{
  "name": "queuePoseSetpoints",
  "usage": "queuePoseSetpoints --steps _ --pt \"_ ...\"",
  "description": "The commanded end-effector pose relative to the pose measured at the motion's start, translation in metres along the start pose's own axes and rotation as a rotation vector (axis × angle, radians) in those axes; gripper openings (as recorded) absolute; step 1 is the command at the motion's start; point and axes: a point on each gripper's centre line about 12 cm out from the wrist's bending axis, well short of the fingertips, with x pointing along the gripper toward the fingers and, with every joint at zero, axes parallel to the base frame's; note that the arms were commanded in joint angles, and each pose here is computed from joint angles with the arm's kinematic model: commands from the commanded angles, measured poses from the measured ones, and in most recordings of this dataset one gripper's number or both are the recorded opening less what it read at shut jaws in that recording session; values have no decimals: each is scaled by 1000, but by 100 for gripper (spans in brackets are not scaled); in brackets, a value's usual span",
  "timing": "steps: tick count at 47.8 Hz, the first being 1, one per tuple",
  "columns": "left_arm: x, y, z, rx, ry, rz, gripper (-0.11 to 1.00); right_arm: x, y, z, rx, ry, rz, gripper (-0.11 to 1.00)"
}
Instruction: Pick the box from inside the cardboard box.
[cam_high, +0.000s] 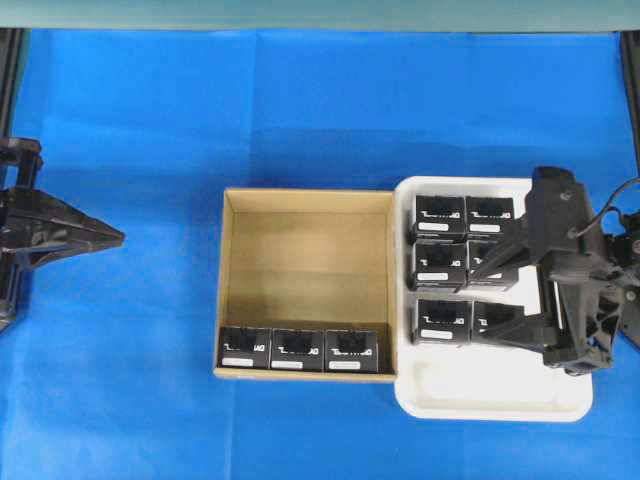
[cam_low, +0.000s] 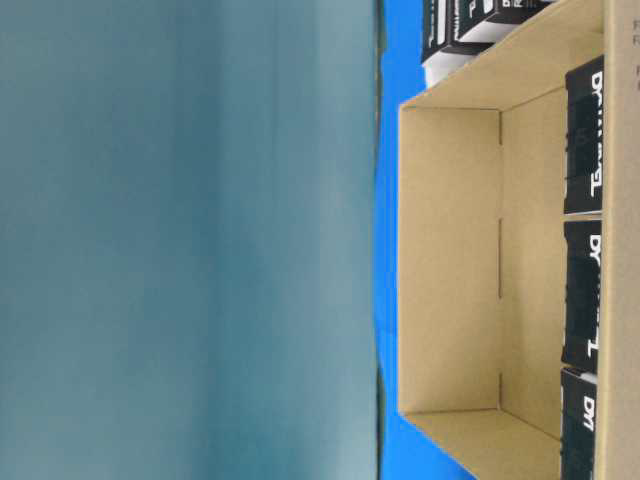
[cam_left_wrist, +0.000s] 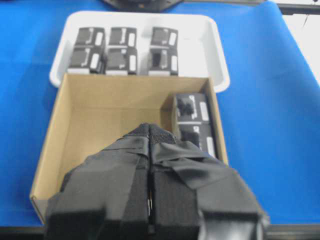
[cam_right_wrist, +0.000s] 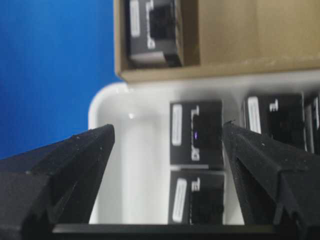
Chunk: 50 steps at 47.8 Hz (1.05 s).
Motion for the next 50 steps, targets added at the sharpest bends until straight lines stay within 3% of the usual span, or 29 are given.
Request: queuePoseSetpoints --steps 1,23,50 --pt "0 -1 9 5 -23 -2 -7 -6 0 8 0 -61 7 91" --pt "0 -1 8 5 -14 -2 -7 -45 -13 31 38 -392 8 91" --pt "0 -1 8 5 -14 -2 -7 -59 -15 29 43 -448 8 91"
